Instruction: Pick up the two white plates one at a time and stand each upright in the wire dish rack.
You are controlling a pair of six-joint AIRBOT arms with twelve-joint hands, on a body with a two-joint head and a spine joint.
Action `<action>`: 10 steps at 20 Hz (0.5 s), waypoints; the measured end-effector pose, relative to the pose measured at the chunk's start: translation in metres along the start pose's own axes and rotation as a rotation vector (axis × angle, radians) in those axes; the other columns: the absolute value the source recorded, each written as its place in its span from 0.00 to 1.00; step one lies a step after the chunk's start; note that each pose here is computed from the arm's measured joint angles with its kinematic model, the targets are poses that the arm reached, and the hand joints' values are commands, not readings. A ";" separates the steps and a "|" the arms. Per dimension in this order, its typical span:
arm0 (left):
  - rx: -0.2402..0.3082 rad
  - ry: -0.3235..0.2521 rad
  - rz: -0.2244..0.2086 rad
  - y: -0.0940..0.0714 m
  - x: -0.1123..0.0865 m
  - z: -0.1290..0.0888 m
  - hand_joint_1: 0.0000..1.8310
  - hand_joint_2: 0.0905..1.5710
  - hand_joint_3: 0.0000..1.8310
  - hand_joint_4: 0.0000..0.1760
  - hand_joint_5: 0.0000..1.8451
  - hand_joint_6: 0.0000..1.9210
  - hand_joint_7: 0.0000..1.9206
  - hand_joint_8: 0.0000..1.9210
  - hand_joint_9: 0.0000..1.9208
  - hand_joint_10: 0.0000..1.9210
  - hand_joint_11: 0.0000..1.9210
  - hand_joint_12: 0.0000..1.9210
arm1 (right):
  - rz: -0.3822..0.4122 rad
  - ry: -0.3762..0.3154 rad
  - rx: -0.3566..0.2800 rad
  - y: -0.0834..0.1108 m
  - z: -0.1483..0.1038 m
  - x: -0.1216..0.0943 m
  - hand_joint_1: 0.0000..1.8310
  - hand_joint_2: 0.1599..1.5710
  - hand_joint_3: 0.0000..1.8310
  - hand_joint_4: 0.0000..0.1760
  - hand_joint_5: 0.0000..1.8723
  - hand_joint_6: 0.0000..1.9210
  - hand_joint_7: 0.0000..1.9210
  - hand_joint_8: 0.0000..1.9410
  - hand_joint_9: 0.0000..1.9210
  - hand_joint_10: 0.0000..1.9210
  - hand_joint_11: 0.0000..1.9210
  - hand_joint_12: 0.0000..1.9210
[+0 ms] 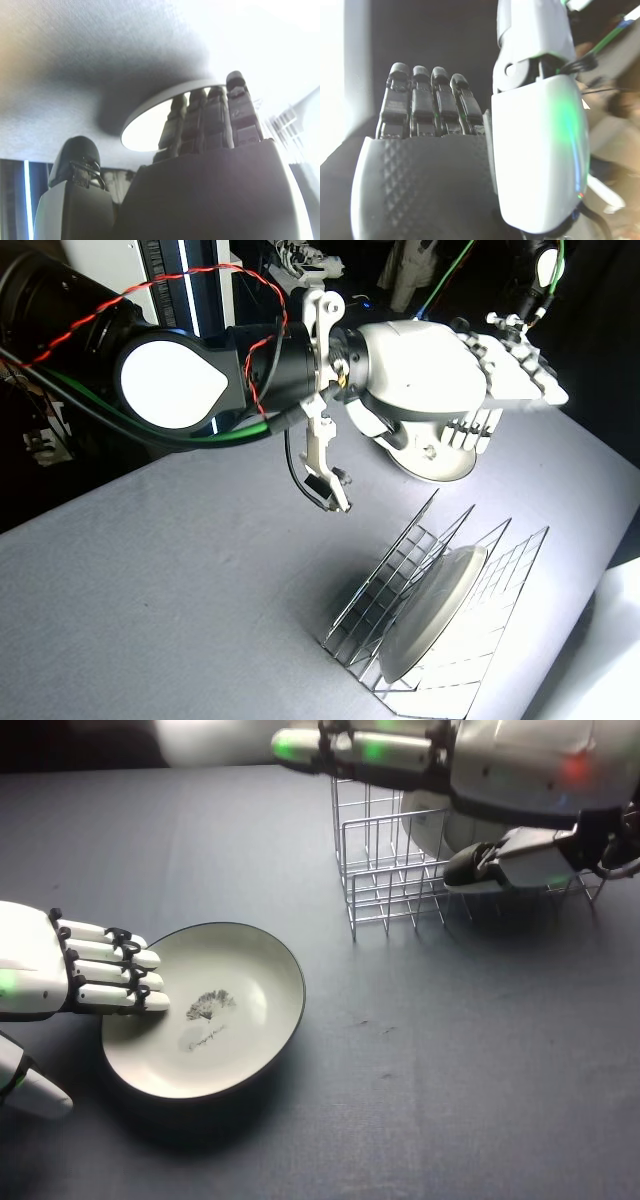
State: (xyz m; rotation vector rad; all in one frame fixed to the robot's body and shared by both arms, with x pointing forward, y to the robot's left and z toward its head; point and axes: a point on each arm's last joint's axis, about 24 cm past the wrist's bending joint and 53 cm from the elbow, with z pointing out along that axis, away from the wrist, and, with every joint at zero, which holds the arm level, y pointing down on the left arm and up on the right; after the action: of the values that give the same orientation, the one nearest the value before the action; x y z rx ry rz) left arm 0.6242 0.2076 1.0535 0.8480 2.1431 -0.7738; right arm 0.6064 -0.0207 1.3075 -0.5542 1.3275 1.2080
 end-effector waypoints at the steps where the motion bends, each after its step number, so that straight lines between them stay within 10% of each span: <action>1: -0.002 0.000 -0.011 0.002 0.001 0.000 0.00 0.72 0.00 0.00 0.00 0.00 0.00 0.00 0.00 0.00 0.00 0.00 | -0.015 0.014 -0.007 0.001 -0.001 0.005 0.74 0.52 0.00 0.00 0.00 0.00 0.00 0.00 0.00 0.00 0.02 0.01; 10: 0.004 0.017 -0.143 0.005 0.018 0.000 0.00 0.71 0.00 0.00 0.00 0.00 0.00 0.00 0.00 0.00 0.00 0.00 | -0.080 0.127 -0.048 0.007 -0.008 0.047 0.73 0.51 0.00 0.00 0.00 0.00 0.00 0.00 0.00 0.00 0.00 0.00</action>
State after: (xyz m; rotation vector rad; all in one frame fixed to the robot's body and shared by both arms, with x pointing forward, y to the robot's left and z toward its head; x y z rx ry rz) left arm 0.6183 0.2168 1.0380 0.7108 2.2370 -0.8452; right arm 0.5875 -0.0087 1.2642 -0.7222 1.3722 1.1573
